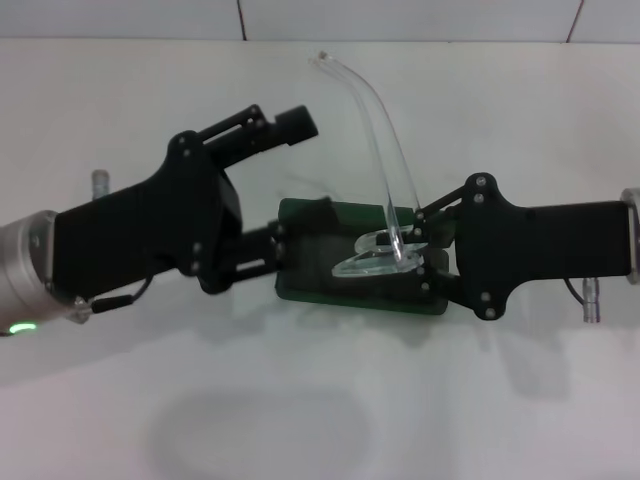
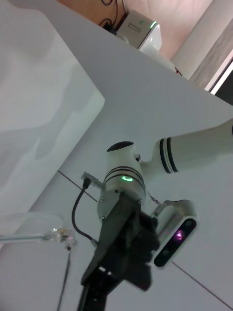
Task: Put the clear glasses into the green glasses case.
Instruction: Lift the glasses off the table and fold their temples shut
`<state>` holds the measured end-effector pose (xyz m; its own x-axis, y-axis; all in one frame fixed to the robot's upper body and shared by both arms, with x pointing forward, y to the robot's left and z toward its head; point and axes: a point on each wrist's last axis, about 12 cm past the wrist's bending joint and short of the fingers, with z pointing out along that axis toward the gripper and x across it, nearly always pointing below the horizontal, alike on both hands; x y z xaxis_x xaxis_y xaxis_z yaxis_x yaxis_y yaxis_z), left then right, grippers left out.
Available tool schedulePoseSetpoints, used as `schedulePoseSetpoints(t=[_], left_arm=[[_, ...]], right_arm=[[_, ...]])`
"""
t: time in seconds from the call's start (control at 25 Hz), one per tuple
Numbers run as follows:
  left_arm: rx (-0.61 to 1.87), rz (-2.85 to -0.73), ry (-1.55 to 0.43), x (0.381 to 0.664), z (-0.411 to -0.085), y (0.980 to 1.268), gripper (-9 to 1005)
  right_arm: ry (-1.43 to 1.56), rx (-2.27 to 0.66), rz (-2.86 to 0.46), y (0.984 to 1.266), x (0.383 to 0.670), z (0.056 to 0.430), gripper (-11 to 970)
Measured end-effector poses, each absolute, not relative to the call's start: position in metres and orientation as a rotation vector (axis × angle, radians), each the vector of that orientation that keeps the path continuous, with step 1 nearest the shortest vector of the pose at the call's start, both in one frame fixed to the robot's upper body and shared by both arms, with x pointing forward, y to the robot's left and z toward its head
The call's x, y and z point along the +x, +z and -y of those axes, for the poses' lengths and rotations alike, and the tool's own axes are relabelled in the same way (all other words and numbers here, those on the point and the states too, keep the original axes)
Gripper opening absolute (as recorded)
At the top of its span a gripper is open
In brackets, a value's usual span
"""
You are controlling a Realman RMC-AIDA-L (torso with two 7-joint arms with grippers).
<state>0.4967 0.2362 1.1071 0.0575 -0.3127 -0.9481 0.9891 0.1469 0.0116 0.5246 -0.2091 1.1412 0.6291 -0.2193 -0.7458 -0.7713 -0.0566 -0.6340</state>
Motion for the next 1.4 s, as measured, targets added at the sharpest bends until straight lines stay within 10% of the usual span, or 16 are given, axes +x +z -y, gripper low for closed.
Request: schedulePoseSetpoints(t=[1.4], left_arm=[[0.994,-1.172,-1.373,0.523,-0.204,1.114,730]], right_arm=[[0.542,-1.683,-0.657,1.143,0.514,0.203,117]])
